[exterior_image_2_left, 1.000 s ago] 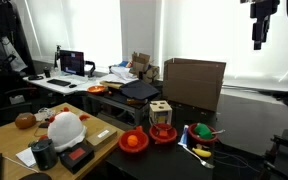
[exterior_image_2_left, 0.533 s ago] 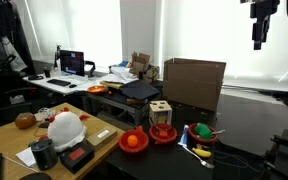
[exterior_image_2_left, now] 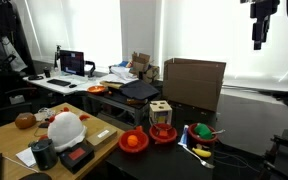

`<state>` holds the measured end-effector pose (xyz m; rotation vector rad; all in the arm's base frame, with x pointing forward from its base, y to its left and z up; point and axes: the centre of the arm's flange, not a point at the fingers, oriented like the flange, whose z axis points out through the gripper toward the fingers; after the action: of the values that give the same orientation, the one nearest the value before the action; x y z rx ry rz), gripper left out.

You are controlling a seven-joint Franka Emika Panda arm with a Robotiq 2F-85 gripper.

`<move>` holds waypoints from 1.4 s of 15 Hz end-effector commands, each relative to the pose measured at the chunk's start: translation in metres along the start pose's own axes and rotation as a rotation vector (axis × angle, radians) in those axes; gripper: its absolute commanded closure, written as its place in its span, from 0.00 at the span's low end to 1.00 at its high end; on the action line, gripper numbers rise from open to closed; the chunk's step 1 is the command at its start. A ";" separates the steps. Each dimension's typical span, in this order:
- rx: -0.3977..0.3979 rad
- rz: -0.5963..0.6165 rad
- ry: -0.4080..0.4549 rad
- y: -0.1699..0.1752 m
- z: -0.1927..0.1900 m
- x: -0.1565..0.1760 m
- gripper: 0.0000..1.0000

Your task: Pick up the banana and put it in the bowl on the middle of the two other bowls

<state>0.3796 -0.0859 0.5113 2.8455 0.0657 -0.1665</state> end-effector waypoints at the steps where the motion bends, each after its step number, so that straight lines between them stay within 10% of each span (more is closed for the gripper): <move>1: 0.000 0.000 0.000 0.000 0.000 0.000 0.00; 21: -0.003 0.001 -0.002 -0.002 0.002 0.013 0.00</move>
<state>0.3803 -0.0855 0.5101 2.8446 0.0673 -0.1704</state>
